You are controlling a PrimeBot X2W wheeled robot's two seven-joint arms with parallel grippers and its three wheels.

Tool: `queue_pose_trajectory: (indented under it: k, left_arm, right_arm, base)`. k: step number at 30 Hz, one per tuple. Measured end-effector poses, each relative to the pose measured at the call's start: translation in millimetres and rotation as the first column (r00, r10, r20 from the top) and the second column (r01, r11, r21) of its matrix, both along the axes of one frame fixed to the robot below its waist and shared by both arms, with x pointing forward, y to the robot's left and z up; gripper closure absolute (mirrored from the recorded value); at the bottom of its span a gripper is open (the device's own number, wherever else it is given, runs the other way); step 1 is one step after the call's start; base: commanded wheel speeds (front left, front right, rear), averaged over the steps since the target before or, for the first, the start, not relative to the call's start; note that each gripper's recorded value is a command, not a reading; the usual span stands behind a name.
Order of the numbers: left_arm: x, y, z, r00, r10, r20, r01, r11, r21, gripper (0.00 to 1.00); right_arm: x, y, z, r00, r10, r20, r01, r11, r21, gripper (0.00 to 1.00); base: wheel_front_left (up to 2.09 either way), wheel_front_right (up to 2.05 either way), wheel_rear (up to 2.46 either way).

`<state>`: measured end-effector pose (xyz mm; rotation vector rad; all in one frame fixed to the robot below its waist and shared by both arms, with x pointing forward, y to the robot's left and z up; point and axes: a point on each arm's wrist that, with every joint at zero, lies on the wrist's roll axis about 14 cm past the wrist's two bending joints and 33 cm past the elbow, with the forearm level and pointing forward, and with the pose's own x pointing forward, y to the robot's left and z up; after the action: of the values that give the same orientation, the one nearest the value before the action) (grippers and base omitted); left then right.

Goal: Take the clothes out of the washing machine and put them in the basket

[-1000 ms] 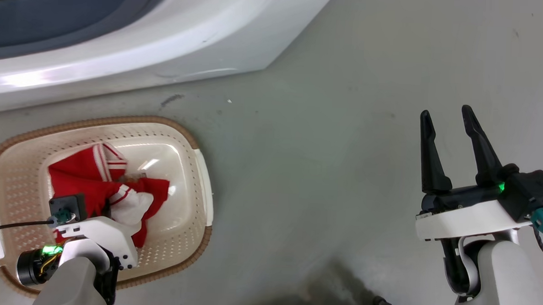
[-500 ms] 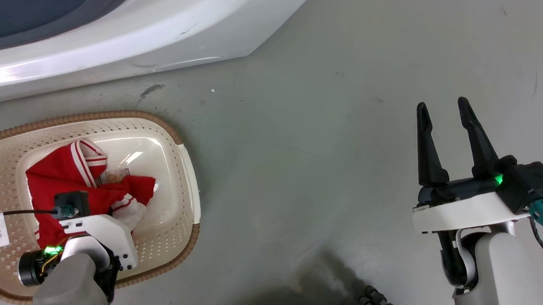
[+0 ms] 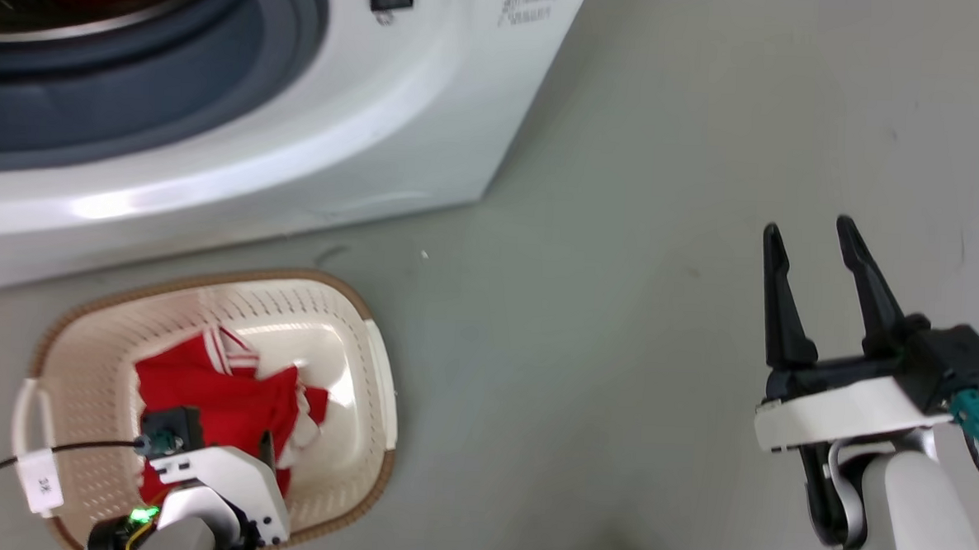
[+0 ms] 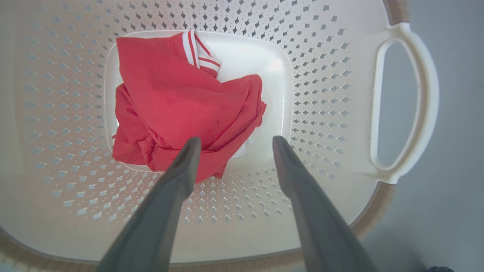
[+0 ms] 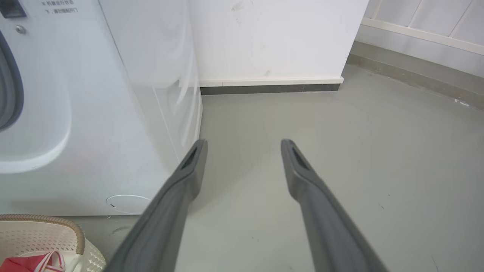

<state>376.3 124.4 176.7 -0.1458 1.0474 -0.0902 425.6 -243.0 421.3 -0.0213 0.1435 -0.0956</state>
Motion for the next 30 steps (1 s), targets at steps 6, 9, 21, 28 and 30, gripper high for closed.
queue_pose_trajectory:
  k: [6,9,21,28,30]
  left_arm:
    - [14.8,5.4,44.9,0.989,0.043,0.141,-0.043,0.999,-0.009,0.0]
    - [38.6,8.5,77.2,0.962,0.063,0.267,-0.06,0.998,-0.019,0.0]
    - [74.9,33.0,197.5,0.756,0.103,0.647,-0.113,0.993,-0.025,0.0]
    - [81.2,42.5,261.7,0.601,0.082,0.795,-0.124,0.992,-0.009,0.0]
    - [84.5,42.4,278.5,0.556,0.07,0.828,-0.12,0.993,-0.004,0.0]
  right_arm:
    - [-13.1,4.4,25.8,0.999,0.006,0.054,-0.006,1.0,-0.001,0.0]
    - [-17.4,6.9,37.6,0.997,0.012,0.079,-0.011,1.0,-0.001,0.0]
    - [-21.4,32.7,66.1,0.987,0.082,0.135,-0.083,0.997,0.002,0.0]
    - [-23.0,44.1,76.7,0.981,0.114,0.157,-0.115,0.993,-0.001,0.0]
    - [-23.5,45.1,77.2,0.981,0.117,0.155,-0.118,0.993,-0.002,0.0]
  base:
    - [0.0,0.0,0.0]
    - [0.0,0.0,0.0]
    - [0.0,0.0,0.0]
    - [0.0,0.0,0.0]
    - [0.0,0.0,0.0]
